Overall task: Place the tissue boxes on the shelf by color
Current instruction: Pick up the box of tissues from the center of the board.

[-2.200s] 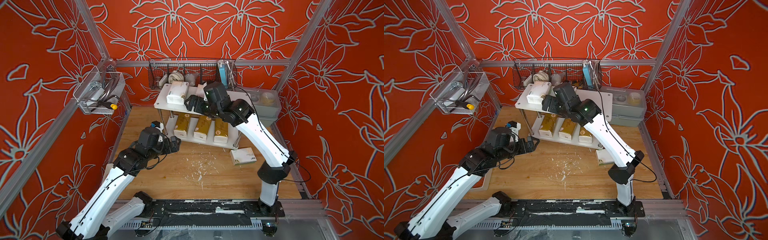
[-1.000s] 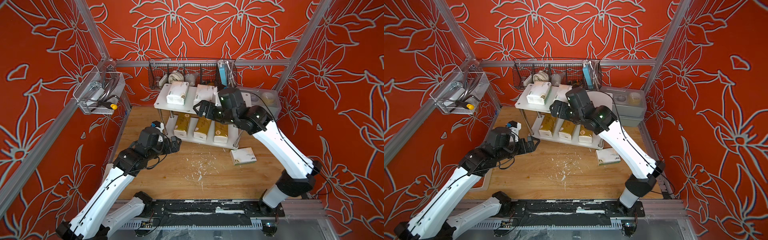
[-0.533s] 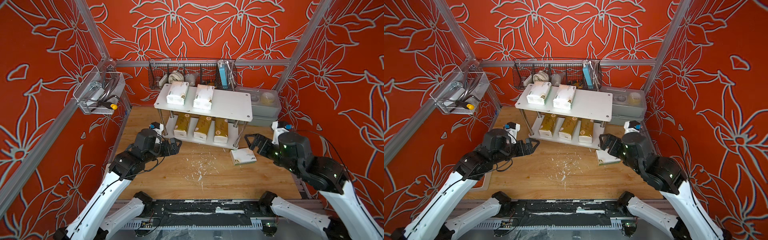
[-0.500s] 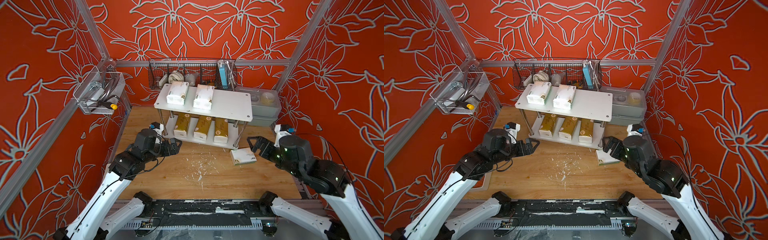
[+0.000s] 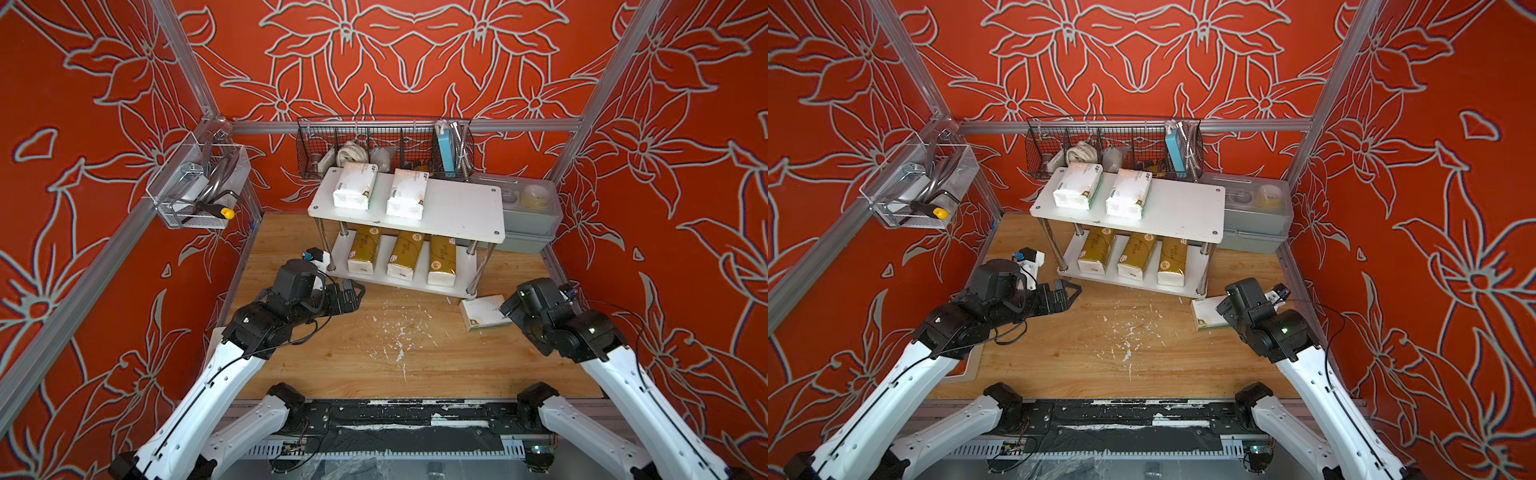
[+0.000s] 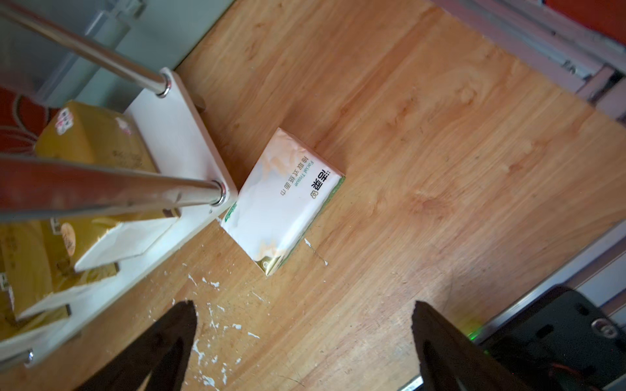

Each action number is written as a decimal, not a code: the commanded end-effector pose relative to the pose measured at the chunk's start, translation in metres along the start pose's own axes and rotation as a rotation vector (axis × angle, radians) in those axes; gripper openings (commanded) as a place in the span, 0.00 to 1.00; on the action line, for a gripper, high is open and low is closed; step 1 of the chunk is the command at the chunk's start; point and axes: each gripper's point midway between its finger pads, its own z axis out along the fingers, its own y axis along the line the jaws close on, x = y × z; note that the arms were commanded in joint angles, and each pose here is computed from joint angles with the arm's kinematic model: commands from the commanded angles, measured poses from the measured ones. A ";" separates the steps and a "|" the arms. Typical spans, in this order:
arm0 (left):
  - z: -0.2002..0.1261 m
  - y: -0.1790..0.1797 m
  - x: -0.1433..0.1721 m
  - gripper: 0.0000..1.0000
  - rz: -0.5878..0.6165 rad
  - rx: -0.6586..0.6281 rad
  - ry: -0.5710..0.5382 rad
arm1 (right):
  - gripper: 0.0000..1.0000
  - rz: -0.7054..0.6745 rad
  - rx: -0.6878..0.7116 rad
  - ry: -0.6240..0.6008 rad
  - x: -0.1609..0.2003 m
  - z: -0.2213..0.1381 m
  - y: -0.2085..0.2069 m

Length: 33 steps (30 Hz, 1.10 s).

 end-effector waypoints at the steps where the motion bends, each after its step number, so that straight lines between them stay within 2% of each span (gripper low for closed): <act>1: 0.003 0.001 0.003 0.99 -0.004 0.003 0.011 | 0.99 0.177 -0.058 0.072 0.006 0.019 0.019; 6: 0.004 0.001 0.003 0.99 -0.006 0.005 0.015 | 0.99 0.348 -0.035 0.117 0.012 0.052 0.017; 12: 0.005 0.001 0.003 0.99 -0.007 0.007 0.015 | 0.99 0.426 -0.004 0.140 0.014 0.078 0.014; 33: 0.011 0.003 0.002 0.99 -0.013 -0.008 0.020 | 0.99 0.473 0.068 0.211 0.021 0.142 0.021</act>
